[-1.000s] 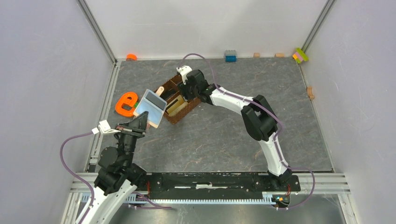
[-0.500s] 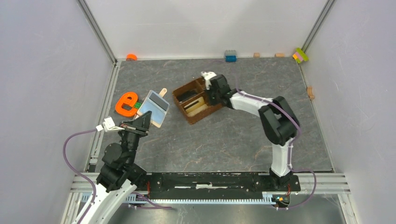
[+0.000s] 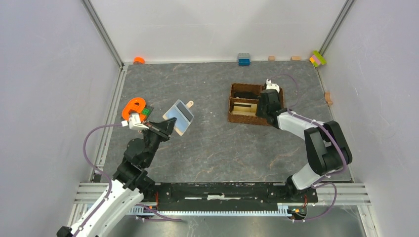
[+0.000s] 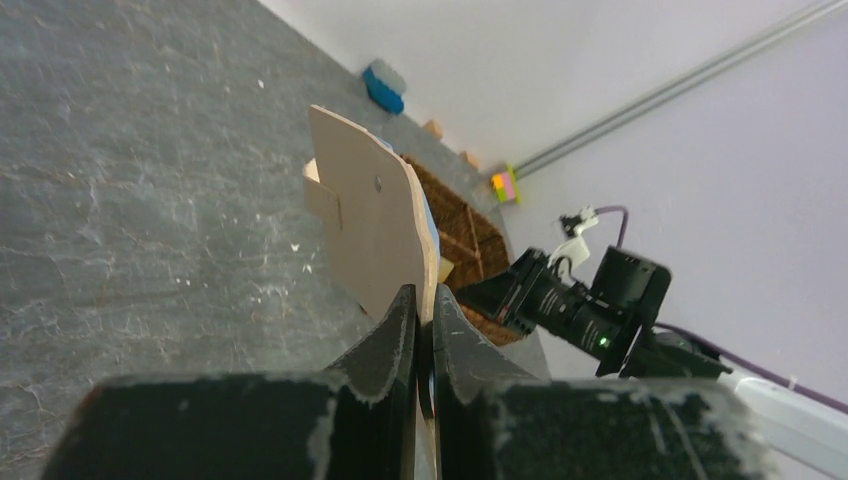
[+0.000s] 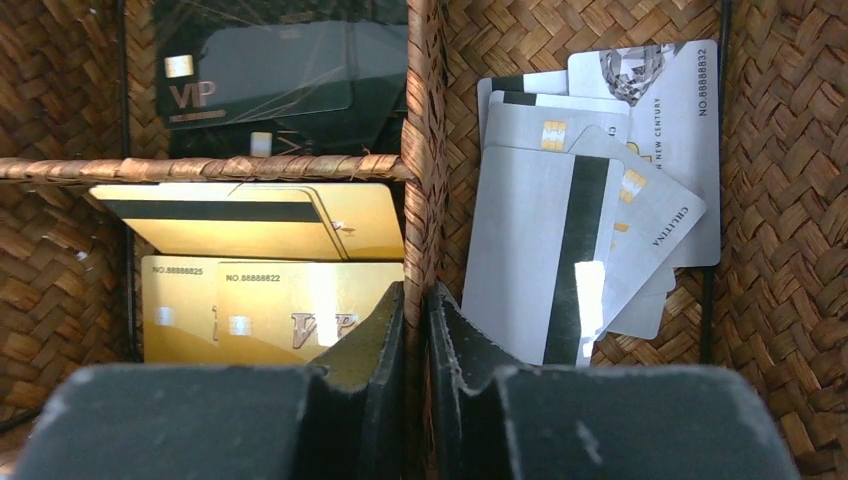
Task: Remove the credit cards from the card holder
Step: Move the storage box to the center of the board.
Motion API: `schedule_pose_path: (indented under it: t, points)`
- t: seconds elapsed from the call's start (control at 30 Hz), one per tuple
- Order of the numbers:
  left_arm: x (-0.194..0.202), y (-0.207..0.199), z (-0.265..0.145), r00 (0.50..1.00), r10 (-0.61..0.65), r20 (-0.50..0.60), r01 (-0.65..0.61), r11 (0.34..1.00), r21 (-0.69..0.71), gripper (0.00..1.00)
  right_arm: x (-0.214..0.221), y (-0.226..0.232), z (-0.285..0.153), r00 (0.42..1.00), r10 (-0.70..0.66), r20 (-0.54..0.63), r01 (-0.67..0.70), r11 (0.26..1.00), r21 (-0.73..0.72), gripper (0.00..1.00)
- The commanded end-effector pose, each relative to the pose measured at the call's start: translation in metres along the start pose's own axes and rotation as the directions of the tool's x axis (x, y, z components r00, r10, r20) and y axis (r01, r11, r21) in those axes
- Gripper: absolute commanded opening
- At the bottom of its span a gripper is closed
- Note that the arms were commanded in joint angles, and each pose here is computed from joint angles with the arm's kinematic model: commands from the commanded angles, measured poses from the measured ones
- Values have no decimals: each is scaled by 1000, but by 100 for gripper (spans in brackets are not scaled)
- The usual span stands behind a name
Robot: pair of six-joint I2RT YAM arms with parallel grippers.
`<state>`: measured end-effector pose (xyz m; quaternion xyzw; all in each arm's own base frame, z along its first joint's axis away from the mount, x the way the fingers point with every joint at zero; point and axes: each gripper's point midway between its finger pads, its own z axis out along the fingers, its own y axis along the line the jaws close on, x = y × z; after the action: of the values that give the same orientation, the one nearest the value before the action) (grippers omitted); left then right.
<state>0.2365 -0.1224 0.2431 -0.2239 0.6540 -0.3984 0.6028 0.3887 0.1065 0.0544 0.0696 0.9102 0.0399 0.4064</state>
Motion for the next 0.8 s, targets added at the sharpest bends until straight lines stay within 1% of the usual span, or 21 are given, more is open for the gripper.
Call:
schedule_pose_path:
  t: [0.0,0.13,0.2,0.27,0.3,0.33,0.37,0.43,0.5,0.53,0.57,0.67,0.77]
  points:
    - [1,-31,9,999,-43,-29,46,993,108,2,-45,19,-20,982,104,154,-88,990,-107,21]
    - [14,-32,17,996,-31,-83,40,993,110,2,-68,20,-51,959,98,266,-58,986,-157,52]
    - [20,-32,21,994,-33,-108,46,992,115,2,-72,19,-62,959,67,274,-24,988,-155,59]
    - [28,-33,23,990,-40,-136,57,991,123,2,-72,18,-71,960,49,274,-4,987,-159,61]
    - [32,-33,25,988,-42,-150,61,990,125,2,-73,18,-77,957,50,286,-1,986,-169,64]
    - [35,-34,26,986,-44,-162,66,989,132,2,-73,20,-81,955,52,290,2,983,-181,68]
    - [38,-34,27,983,-44,-175,69,988,138,2,-72,23,-87,955,53,291,5,980,-197,75]
    - [44,-35,30,980,-33,-197,62,988,144,2,-68,34,-97,957,37,287,32,972,-231,76]
    - [48,-34,33,977,-8,-214,40,989,145,2,-58,42,-106,958,18,287,52,970,-236,77]
    - [51,-33,34,975,-6,-222,37,990,138,2,-53,46,-111,956,22,294,50,970,-237,81]
    - [53,-33,35,973,-5,-231,38,990,138,2,-46,50,-114,953,26,301,46,972,-229,98]
    - [56,-36,35,969,-5,-246,45,987,155,2,-29,65,-127,952,30,305,52,966,-255,98]
    - [54,-36,33,972,8,-233,33,984,173,2,-10,63,-129,959,30,280,43,968,-248,98]
